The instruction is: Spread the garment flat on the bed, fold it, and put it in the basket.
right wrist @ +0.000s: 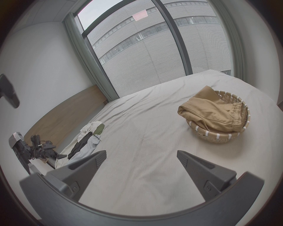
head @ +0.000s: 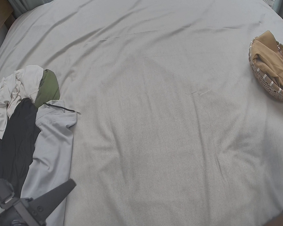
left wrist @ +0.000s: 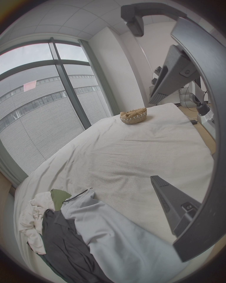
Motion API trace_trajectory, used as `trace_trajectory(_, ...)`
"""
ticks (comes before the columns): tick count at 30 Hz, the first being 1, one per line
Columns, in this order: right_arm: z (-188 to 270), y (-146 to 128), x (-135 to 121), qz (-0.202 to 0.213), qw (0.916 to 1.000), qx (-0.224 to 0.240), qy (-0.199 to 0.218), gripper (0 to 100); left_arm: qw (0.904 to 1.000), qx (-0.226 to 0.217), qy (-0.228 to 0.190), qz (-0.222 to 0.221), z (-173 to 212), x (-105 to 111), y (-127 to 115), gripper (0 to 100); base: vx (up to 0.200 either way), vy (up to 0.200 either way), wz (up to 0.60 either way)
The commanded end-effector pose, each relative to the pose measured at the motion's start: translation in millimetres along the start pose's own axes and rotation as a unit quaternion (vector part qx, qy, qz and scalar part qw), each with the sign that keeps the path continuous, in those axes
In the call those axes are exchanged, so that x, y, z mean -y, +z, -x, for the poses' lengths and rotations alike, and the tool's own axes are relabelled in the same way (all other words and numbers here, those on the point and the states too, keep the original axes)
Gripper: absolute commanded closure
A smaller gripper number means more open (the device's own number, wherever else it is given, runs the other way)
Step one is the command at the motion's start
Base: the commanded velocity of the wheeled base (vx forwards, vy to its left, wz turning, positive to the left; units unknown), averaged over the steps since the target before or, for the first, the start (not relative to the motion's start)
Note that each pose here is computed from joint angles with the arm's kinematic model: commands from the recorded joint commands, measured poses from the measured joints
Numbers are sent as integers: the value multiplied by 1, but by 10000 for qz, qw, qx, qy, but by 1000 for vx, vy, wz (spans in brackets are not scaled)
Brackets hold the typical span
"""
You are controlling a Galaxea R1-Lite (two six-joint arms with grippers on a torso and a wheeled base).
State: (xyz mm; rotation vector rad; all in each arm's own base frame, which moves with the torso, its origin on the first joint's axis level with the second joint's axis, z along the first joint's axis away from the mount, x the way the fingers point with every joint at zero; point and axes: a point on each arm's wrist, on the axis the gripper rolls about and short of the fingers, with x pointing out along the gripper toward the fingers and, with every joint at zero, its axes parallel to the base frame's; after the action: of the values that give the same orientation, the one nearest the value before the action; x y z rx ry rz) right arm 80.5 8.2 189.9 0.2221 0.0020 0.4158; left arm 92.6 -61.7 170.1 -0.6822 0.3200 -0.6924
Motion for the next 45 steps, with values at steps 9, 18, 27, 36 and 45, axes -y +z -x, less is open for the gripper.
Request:
trace_trajectory(9, 102, -108, -22, 69, 9999, 70, 97, 0, 9958, 738, -489, -218, 89, -14, -42, 0, 0, 0, 0)
trace_trajectory(18, 100, -109, -18, 260, 9981, 202, -527, 0, 9939, 934, -426, -402, 113, -22, -65, 0, 0, 0, 0)
trace_trajectory(27, 102, -109, -11, 1600, 9668, 151, -1989, 0, 9781, 1289, 582, -1529, 120, -32, -81, 0, 0, 0, 0)
trace_trajectory(36, 102, -115, -9, 1144, 9708, -34, -2108, 0, 9393, 1419, 2263, -2151, 117, -40, -86, 0, 0, 0, 0)
trace_trajectory(45, 102, -115, -9, 1137, 9710, -33, -2101, 0, 9173, 1411, 2632, -2634, 117, -41, -86, 0, 0, 0, 0)
